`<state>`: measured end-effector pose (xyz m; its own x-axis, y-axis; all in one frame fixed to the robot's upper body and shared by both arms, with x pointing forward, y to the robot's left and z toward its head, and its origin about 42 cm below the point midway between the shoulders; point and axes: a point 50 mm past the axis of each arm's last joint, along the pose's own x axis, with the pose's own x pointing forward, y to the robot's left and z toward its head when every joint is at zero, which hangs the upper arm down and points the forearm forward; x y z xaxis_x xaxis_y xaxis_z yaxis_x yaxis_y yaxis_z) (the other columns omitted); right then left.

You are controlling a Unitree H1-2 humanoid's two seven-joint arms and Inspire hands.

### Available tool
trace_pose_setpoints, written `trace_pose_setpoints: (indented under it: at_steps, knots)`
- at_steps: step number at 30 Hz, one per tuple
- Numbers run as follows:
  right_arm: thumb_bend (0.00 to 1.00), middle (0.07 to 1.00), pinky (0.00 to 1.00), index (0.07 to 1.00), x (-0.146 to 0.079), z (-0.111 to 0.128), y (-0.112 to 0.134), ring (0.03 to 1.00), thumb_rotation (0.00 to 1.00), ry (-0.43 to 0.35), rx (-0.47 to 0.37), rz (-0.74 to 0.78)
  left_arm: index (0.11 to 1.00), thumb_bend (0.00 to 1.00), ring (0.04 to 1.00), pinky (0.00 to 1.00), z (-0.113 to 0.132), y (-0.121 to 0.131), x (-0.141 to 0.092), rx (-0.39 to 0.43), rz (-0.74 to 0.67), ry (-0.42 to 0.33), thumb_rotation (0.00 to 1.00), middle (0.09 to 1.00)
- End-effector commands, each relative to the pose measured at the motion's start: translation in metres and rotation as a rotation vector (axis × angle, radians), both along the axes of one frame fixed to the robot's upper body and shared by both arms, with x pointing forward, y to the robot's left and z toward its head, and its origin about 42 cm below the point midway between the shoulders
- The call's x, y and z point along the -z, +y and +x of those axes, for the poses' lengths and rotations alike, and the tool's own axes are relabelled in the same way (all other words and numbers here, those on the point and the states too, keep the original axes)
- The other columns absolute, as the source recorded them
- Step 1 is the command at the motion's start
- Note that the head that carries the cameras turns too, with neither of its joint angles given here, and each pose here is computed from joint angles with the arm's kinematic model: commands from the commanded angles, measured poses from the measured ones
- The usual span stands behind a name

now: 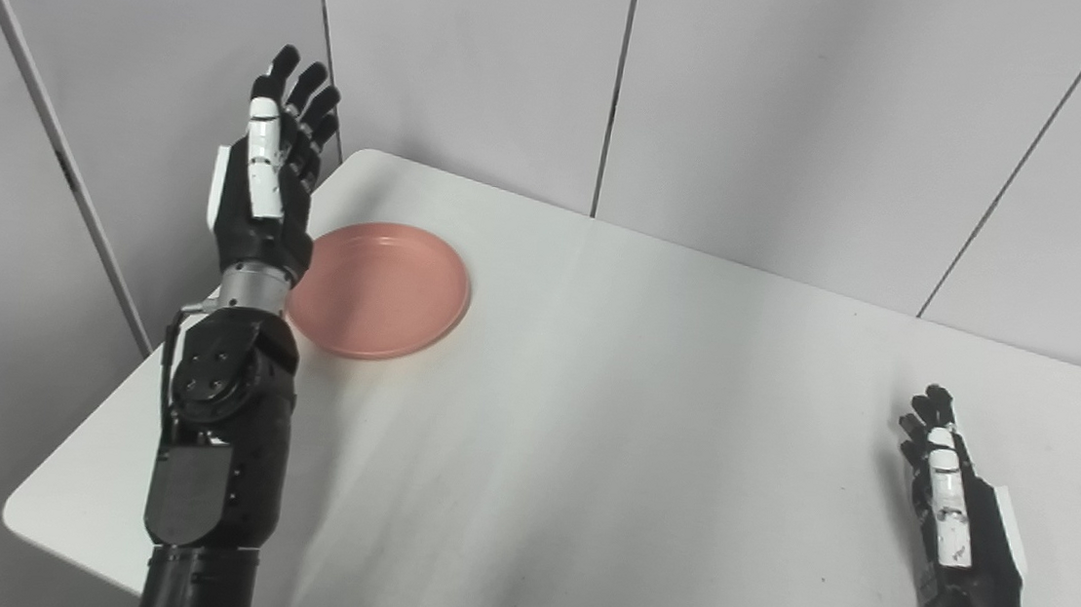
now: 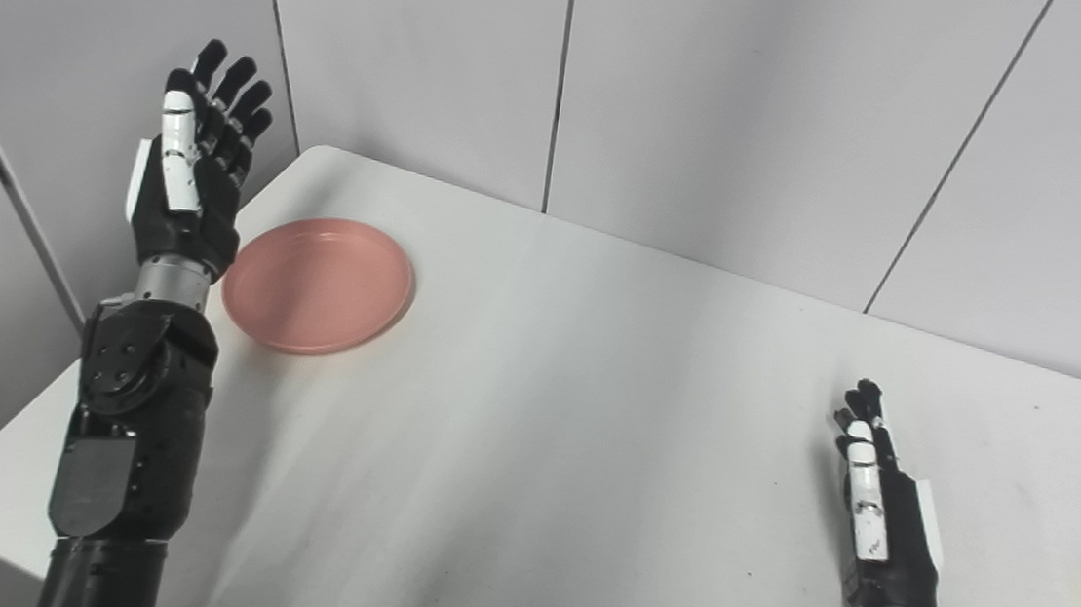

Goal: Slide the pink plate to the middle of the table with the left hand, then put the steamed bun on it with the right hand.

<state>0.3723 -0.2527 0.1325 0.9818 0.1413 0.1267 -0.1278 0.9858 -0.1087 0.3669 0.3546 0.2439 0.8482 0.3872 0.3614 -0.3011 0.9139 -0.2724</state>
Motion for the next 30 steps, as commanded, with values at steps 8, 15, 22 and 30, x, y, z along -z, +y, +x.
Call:
trace_pose_setpoints:
  at_steps: [8, 15, 22, 30]
  knots:
    - [0.10, 0.976, 0.99, 0.983, 0.017, -0.012, -0.011, 0.965, 1.00, 0.047, 0.021, -0.002, 0.934, 0.54, 0.916, 0.94, 0.009, 0.026, -0.009, -0.077, -0.007, -0.063, 1.00, 0.931]
    - [0.09, 0.980, 1.00, 0.988, 0.017, -0.011, -0.011, 0.970, 1.00, 0.046, 0.018, -0.002, 0.930, 0.52, 0.912, 0.94, 0.014, 0.041, 0.005, -0.110, -0.050, -0.034, 1.00, 0.926]
    - [0.09, 0.984, 1.00, 0.994, 0.017, -0.011, -0.011, 0.972, 1.00, 0.049, 0.018, 0.003, 0.933, 0.52, 0.918, 0.96, 0.017, 0.051, 0.015, -0.121, -0.067, -0.008, 1.00, 0.930]
    - [0.08, 0.981, 1.00, 0.991, 0.016, -0.011, -0.011, 0.972, 1.00, 0.044, 0.016, -0.008, 0.939, 0.50, 0.929, 0.97, 0.021, 0.056, 0.024, -0.115, -0.105, 0.032, 1.00, 0.938]
